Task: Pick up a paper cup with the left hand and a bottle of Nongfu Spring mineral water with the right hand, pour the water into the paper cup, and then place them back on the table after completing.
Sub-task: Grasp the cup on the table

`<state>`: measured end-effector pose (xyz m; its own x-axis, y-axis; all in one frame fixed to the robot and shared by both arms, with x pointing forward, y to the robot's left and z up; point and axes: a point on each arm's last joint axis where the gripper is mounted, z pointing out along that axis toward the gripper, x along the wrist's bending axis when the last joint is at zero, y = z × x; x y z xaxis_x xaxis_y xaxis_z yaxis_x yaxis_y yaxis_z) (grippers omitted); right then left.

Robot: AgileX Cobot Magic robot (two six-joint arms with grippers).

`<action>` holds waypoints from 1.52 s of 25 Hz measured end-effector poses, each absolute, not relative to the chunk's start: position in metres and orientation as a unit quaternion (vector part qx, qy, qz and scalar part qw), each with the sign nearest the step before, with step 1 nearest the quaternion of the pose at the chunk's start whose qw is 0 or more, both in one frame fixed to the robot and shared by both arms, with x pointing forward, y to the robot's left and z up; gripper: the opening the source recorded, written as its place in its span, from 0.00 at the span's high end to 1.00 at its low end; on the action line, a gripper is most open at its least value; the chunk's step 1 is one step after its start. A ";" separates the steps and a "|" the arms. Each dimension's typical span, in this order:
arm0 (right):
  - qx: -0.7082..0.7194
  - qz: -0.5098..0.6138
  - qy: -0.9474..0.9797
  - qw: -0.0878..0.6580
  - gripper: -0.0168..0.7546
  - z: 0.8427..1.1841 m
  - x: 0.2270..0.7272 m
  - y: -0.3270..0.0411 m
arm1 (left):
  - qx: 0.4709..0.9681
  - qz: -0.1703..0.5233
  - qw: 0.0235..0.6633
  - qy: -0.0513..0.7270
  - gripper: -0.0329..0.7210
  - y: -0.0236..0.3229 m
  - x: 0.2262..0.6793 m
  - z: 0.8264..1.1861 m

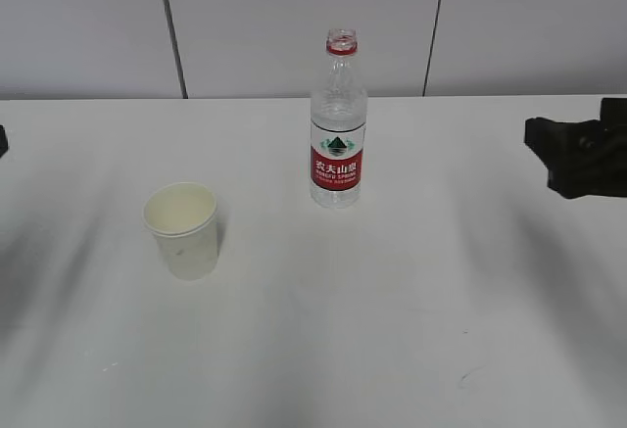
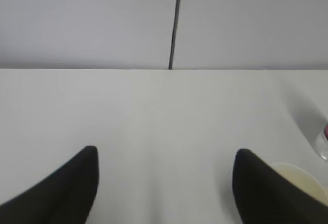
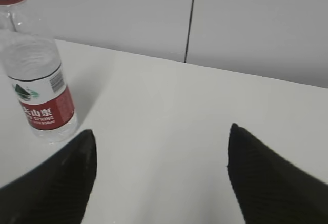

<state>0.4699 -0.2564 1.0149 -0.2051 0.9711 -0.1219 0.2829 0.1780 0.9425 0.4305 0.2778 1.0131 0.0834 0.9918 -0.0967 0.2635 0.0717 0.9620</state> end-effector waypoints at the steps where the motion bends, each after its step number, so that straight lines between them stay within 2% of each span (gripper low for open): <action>1: 0.480 0.423 0.652 0.407 0.22 1.012 0.473 -0.255 | 0.568 0.379 0.476 0.554 0.29 0.274 0.432 1.011; 6: 0.465 0.419 0.672 0.395 0.22 0.991 0.486 -0.248 | 0.588 0.368 0.476 0.540 0.29 0.264 0.440 0.999; 12: 0.444 0.438 0.689 0.370 0.22 0.967 0.499 -0.238 | 0.602 0.372 0.479 0.520 0.29 0.261 0.438 0.960; 17: 0.425 0.440 0.709 0.351 0.22 0.942 0.507 -0.231 | 0.635 0.355 0.470 0.499 0.29 0.254 0.444 0.932; 23: 0.421 0.457 0.706 0.340 0.22 0.921 0.514 -0.227 | 0.658 0.335 0.492 0.462 0.29 0.243 0.452 0.905; 30: 0.421 0.463 0.704 0.335 0.22 0.910 0.517 -0.225 | 0.704 0.276 0.468 0.457 0.29 0.235 0.452 0.870; 38: 0.421 0.470 0.701 0.332 0.22 0.901 0.520 -0.224 | 0.724 0.253 0.481 0.424 0.29 0.224 0.469 0.859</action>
<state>0.5196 -0.2238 0.9009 -0.4246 0.9027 -0.0699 0.2793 0.2040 0.9383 0.4688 0.2240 0.8591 0.5124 0.8577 -0.0413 0.3706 -0.1775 0.9117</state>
